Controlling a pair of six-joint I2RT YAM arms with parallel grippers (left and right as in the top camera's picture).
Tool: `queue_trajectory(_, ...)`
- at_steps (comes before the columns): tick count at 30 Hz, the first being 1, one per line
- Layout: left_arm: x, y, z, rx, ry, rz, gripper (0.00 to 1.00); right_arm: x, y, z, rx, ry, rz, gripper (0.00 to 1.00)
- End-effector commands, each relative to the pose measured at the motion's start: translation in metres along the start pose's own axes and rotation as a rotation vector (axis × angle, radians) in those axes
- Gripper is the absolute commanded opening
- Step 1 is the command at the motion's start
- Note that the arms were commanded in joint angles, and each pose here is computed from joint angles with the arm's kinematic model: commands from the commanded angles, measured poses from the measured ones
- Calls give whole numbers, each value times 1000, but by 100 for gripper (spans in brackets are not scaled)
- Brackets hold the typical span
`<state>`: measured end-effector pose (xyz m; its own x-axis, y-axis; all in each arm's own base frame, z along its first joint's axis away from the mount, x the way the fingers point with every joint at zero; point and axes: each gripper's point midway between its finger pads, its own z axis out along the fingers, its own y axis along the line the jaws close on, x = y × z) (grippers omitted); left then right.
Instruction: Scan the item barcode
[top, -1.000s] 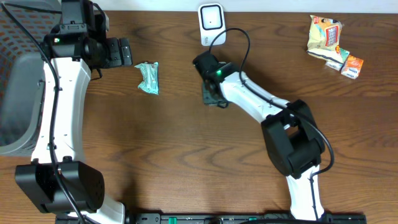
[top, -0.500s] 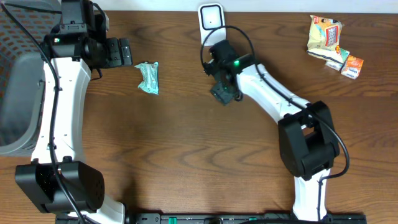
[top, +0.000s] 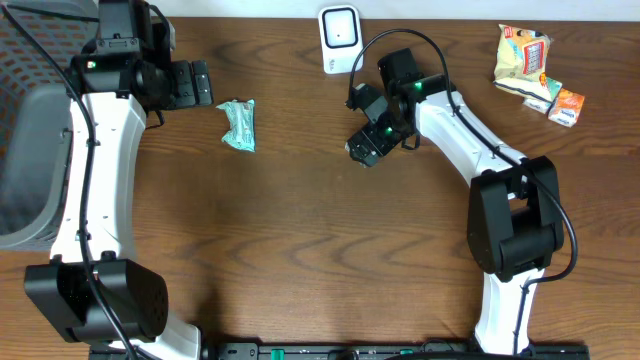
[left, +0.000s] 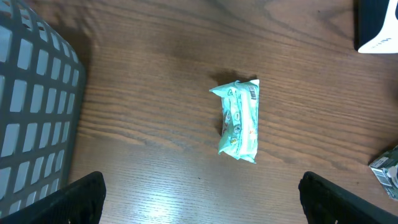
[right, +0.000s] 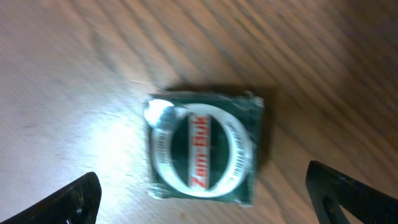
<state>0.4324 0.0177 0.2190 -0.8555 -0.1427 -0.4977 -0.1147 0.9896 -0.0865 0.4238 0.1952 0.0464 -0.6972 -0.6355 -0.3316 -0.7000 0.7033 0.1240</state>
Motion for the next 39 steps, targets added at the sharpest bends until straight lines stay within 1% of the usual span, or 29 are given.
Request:
queue_trajectory(1, 3, 0, 0, -2, 8, 15, 98, -11, 15, -11, -69, -58, -53, 99)
queue_trajectory(7, 2, 0, 0, -2, 7, 15, 98, 7, 0, 0, 11, 21, -98, 99)
queue_trajectory(14, 3, 0, 0, -2, 8, 15, 98, 16, -1, 14, 1, 57, -106, 95)
queue_trajectory(16, 2, 0, 0, -2, 7, 15, 97, 17, -1, 16, -2, 61, -114, 95)
queue_trajectory(19, 2, 0, 0, -2, 7, 15, 98, 19, -4, 19, 12, 68, -115, 91)
queue_trajectory(24, 3, 0, 0, -2, 8, 15, 98, 21, -4, 24, 7, 77, -105, 90)
queue_trajectory(26, 2, 0, 0, -2, 7, 15, 98, 18, -6, 26, 15, 63, -38, 89)
queue_trajectory(29, 3, 0, 0, -2, 8, 15, 98, 8, -10, 27, 34, 19, 115, 89)
queue_trajectory(32, 3, 0, 0, -2, 8, 15, 98, 1, -13, 26, 43, -8, 146, 89)
queue_trajectory(34, 2, 0, 0, -2, 7, 15, 98, -3, -15, 26, 48, -25, 203, 89)
queue_trajectory(36, 3, 0, 0, -2, 8, 15, 98, -5, -16, 26, 49, -37, 315, 93)
queue_trajectory(37, 2, 0, 0, -2, 7, 15, 98, -5, -16, 26, 48, -41, 404, 97)
queue_trajectory(38, 2, 0, 0, -2, 7, 15, 98, -5, -16, 26, 46, -43, 495, 99)
queue_trajectory(39, 2, 0, 0, -2, 7, 15, 98, -5, -15, 26, 40, -46, 574, 99)
